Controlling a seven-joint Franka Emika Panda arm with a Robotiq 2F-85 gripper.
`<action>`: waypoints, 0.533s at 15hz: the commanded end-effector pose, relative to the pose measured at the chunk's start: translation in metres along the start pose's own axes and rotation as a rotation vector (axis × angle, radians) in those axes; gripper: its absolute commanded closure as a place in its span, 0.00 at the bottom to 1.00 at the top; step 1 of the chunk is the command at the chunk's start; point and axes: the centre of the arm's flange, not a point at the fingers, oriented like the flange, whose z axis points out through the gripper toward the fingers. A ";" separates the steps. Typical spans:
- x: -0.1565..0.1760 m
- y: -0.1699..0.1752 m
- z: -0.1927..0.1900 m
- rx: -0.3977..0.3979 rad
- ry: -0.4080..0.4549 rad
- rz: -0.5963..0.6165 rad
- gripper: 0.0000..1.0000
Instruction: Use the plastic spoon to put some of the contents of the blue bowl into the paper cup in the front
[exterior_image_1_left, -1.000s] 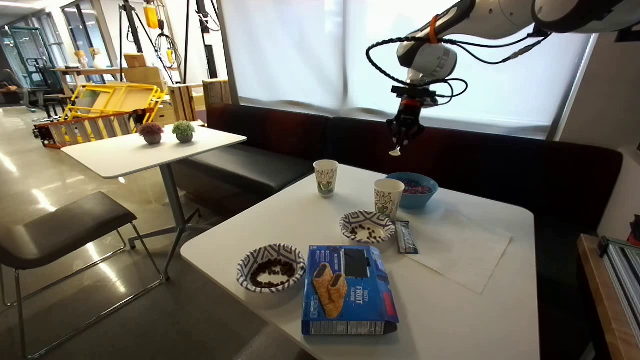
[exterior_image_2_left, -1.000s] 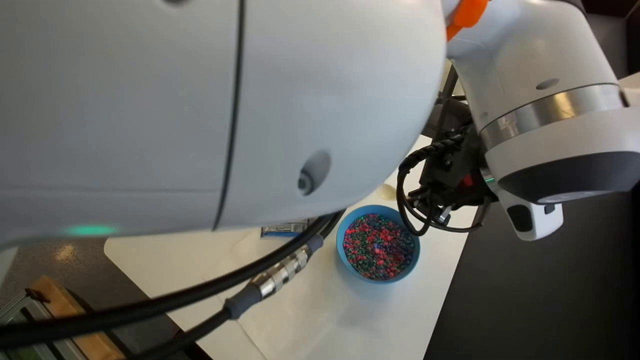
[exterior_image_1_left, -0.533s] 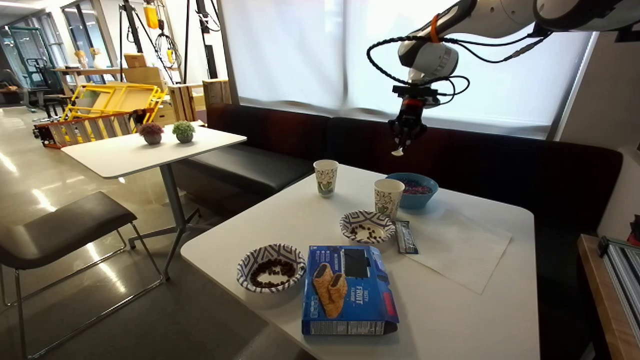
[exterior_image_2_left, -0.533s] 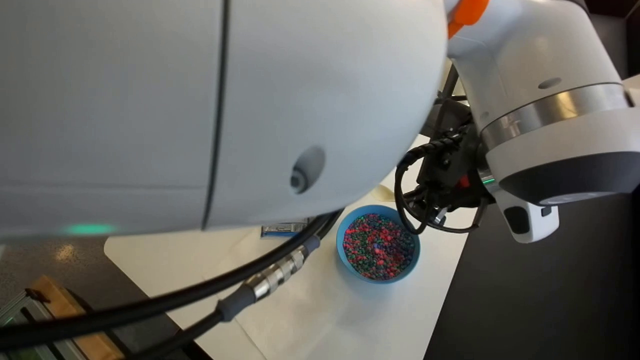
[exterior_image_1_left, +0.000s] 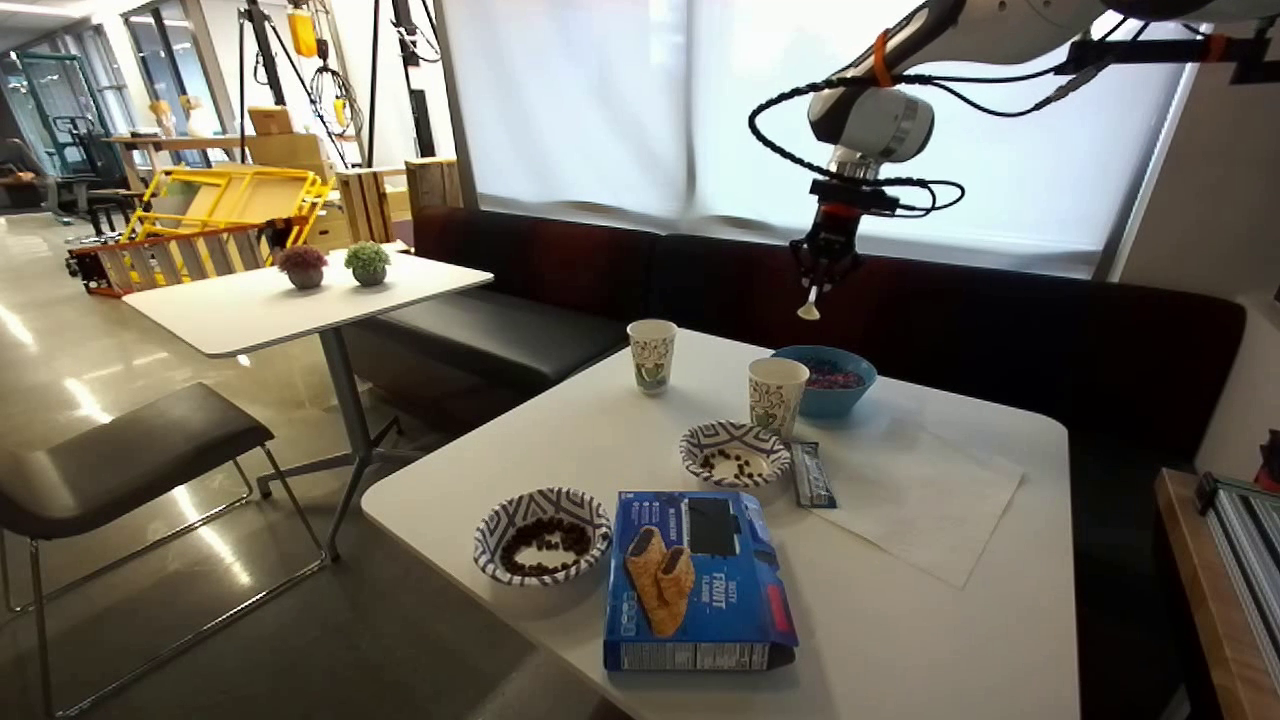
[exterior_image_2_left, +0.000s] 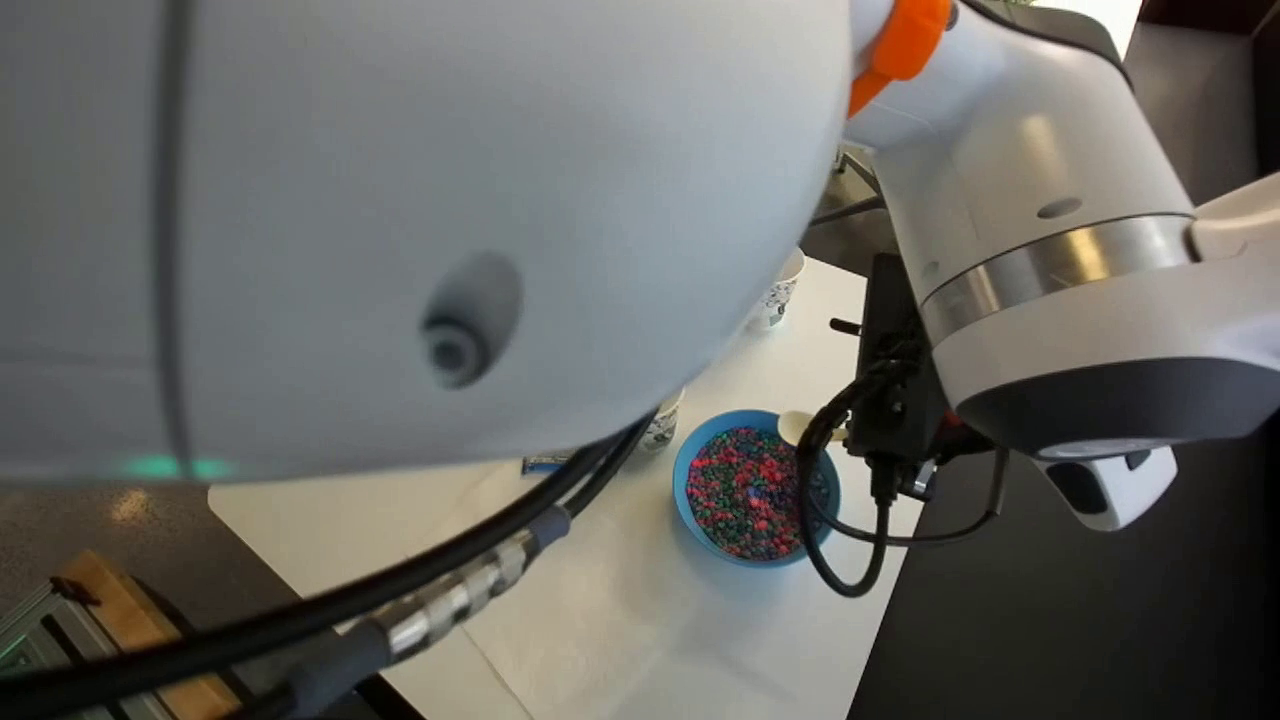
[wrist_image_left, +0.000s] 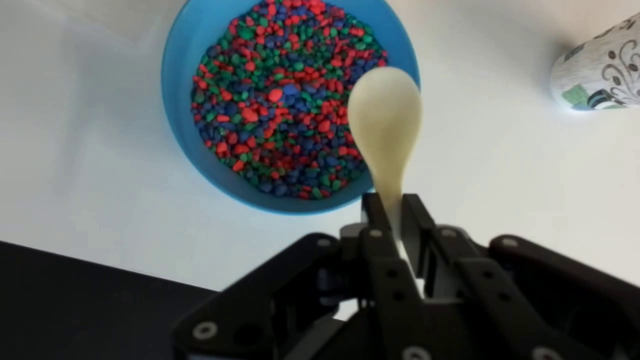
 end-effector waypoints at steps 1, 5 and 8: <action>-0.043 0.043 -0.008 -0.019 -0.009 -0.063 0.97; -0.066 0.069 -0.003 -0.060 -0.043 -0.109 0.97; -0.088 0.085 0.009 -0.078 -0.058 -0.146 0.97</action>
